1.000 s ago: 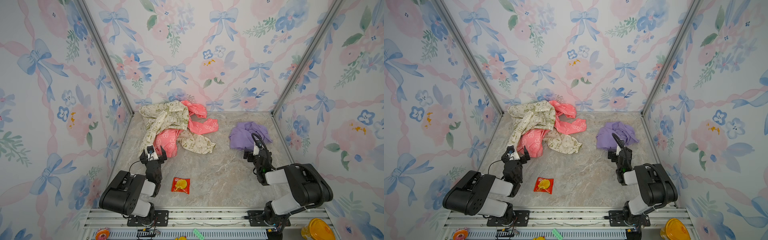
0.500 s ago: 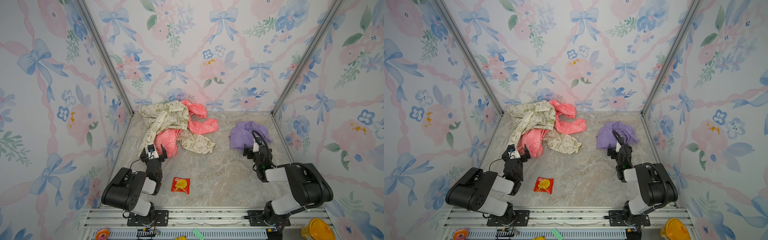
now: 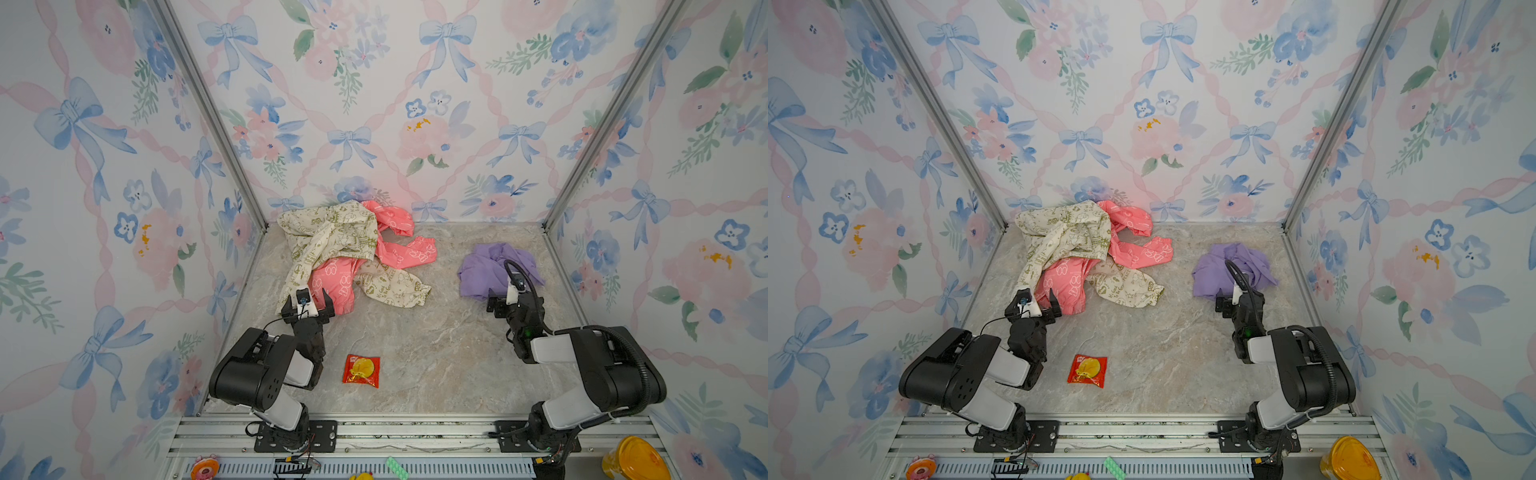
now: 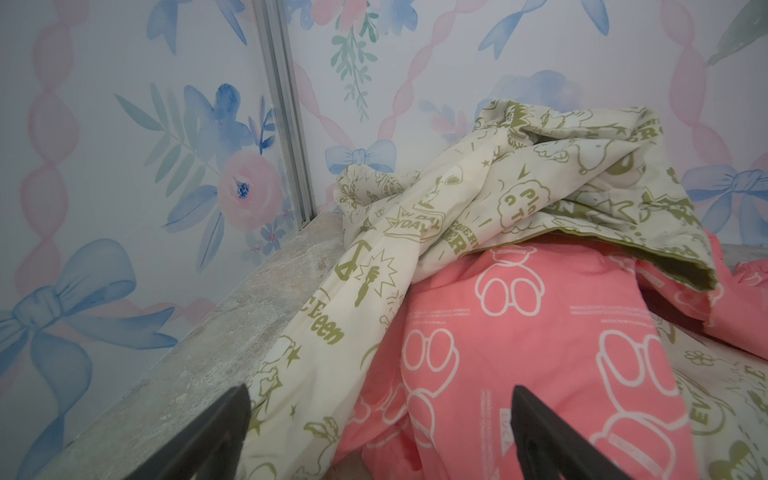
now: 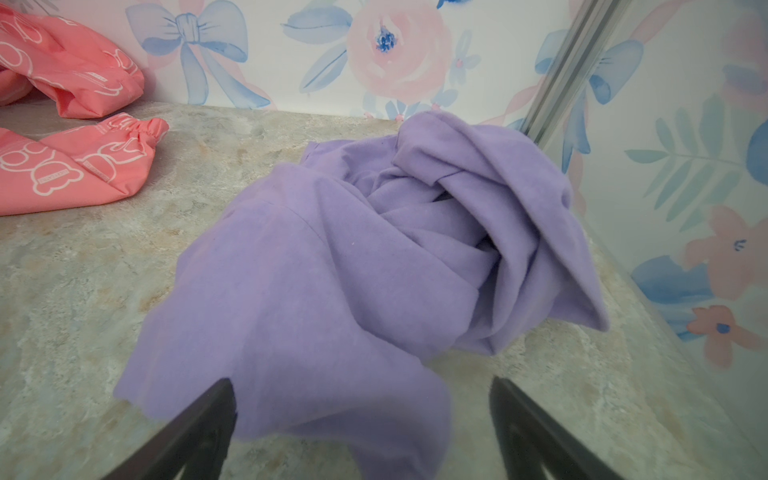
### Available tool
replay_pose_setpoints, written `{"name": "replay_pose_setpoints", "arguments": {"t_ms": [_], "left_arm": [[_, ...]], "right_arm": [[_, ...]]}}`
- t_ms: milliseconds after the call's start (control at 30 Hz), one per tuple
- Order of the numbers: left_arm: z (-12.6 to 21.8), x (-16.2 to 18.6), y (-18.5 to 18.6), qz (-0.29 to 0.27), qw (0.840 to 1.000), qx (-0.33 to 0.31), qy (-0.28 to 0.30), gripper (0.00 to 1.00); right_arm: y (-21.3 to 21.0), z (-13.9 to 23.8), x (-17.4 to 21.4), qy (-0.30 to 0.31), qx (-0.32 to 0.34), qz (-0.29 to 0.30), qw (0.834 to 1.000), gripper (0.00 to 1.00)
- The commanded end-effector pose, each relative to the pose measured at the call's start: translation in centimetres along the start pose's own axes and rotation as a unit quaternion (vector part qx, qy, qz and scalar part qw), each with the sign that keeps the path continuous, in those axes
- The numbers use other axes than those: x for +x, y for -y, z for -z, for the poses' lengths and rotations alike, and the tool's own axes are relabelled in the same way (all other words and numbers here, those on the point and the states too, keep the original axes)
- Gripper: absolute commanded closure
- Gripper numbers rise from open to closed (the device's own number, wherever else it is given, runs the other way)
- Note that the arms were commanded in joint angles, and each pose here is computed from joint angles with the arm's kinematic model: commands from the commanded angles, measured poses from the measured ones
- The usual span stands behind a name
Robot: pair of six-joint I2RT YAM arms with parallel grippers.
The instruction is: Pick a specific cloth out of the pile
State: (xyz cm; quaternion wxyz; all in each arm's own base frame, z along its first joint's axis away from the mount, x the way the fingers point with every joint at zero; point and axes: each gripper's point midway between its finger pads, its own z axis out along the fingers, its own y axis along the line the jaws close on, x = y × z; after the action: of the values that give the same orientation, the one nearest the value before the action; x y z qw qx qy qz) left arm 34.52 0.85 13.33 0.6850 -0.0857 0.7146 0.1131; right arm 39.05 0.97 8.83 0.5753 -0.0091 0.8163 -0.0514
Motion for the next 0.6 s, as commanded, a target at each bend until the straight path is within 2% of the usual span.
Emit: {"name": "replay_pose_setpoints", "arguments": {"t_ms": [0,567], "left_arm": [[-0.38,-0.47,0.13,0.000,1.000,0.001,0.008,0.02],[-0.63,-0.24,0.11,0.000,1.000,0.002,0.001,0.02]], "right_arm": [[0.46,-0.31,-1.17,0.012,0.006,-0.011,1.000,0.03],[0.57,-0.36,-1.15,0.011,0.007,-0.013,1.000,0.03]]}}
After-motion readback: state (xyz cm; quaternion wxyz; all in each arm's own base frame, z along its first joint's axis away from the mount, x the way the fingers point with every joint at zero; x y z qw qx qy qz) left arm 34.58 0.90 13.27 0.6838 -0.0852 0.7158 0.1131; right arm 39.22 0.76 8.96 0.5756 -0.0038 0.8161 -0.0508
